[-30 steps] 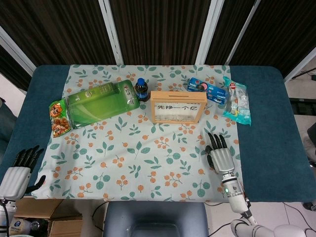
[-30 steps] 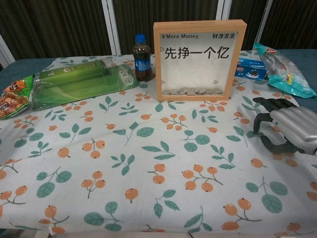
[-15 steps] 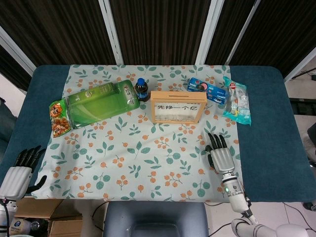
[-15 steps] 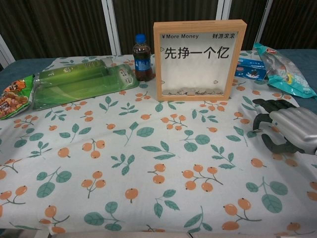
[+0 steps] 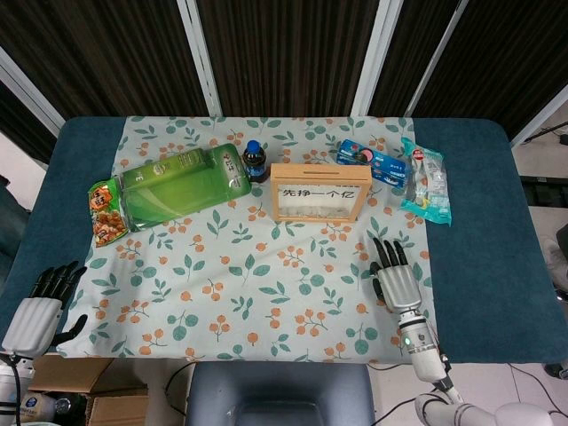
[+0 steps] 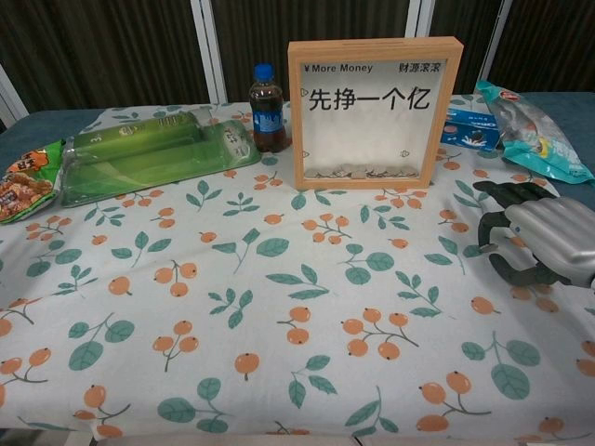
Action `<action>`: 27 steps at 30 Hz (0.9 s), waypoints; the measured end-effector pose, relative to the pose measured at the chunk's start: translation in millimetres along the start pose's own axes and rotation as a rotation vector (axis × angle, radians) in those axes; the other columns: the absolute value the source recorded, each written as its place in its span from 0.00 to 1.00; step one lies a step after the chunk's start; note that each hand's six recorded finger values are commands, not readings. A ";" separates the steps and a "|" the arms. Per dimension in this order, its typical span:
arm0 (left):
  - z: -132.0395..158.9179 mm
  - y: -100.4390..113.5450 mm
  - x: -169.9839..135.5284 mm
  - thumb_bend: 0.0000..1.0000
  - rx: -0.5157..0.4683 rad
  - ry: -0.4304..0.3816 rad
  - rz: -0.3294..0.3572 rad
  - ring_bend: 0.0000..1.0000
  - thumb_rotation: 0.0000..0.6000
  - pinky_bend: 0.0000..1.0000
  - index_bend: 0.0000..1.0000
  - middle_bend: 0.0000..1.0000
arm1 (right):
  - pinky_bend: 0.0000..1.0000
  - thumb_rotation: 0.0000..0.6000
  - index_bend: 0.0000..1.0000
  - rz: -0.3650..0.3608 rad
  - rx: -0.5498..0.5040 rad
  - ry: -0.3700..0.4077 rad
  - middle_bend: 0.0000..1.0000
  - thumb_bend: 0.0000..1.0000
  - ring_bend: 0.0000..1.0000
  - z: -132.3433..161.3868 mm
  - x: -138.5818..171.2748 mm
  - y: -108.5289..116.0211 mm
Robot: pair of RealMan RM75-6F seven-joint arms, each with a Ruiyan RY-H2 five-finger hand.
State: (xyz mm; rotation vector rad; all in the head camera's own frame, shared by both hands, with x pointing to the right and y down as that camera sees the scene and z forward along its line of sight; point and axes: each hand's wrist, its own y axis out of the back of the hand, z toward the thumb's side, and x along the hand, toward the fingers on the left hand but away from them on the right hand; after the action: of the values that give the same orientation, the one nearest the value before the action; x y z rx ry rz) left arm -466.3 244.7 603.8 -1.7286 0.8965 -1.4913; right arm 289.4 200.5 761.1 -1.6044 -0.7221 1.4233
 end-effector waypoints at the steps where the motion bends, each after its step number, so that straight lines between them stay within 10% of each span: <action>1: 0.3 0.2 0.8 0.35 0.000 -0.002 0.001 0.00 1.00 0.00 0.00 0.00 | 0.00 1.00 0.64 -0.003 0.001 -0.002 0.13 0.37 0.00 -0.6 -0.2 0.5; 27: 1.4 1.5 -2.5 0.35 -0.017 -0.004 0.003 0.00 1.00 0.00 0.00 0.00 | 0.00 1.00 0.66 -0.067 -0.007 0.028 0.14 0.41 0.00 4.7 -0.8 7.0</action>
State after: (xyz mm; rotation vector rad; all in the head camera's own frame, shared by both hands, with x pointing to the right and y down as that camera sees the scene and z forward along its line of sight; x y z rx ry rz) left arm -465.3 246.1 601.0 -1.7413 0.9113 -1.4814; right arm 283.9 197.5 755.4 -1.5876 -0.7580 1.3493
